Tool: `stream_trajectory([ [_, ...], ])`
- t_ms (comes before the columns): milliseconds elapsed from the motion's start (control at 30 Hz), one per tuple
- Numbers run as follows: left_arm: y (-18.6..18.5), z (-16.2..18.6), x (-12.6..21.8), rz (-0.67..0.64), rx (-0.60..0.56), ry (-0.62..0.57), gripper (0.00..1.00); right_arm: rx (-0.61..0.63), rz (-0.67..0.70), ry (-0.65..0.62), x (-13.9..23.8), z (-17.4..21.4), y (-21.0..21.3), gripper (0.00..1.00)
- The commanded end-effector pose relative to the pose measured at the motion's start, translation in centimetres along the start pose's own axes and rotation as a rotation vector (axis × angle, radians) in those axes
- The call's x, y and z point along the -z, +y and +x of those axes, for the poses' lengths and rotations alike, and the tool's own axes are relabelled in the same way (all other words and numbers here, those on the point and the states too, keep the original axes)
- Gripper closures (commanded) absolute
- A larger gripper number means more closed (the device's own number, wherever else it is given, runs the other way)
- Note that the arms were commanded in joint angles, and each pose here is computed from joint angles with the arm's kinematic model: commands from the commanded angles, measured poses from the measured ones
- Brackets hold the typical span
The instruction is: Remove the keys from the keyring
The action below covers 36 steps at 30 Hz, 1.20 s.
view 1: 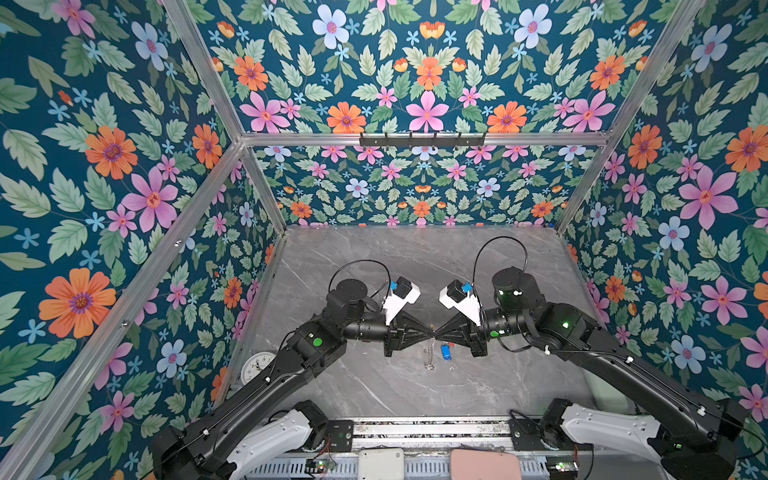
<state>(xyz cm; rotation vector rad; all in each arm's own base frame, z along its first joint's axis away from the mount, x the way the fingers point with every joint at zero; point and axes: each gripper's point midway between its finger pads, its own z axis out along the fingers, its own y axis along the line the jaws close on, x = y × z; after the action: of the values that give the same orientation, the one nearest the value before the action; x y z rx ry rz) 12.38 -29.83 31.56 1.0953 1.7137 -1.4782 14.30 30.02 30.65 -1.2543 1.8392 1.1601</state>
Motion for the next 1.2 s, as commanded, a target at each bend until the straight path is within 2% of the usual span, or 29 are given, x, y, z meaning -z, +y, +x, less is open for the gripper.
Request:
stream_trajectory([
  [0, -1.0, -0.7, 0.0, 0.053, -0.039, -0.02, 0.88, 0.018, 0.018, -0.024, 0.0, -0.8, -0.4, 1.0],
  [233, -1.1, -0.6, -0.1, 0.068, -0.051, -0.028, 1.0, 0.015, 0.023, -0.035, -0.1, -1.3, -0.6, 1.0],
  [500, -1.4, -1.3, 0.1, 0.079, -0.074, -0.089, 1.0, 0.006, 0.031, -0.077, 0.0, -2.3, -0.6, 0.99],
  [900, -2.1, -2.4, 0.8, 0.093, -0.115, -0.189, 1.0, 0.04, 0.071, -0.226, 1.9, -3.9, -0.1, 0.56],
  [1167, -2.6, -3.1, 1.5, 0.095, -0.144, -0.262, 1.0, 0.066, 0.09, -0.371, 3.3, -3.6, 0.3, 0.43],
])
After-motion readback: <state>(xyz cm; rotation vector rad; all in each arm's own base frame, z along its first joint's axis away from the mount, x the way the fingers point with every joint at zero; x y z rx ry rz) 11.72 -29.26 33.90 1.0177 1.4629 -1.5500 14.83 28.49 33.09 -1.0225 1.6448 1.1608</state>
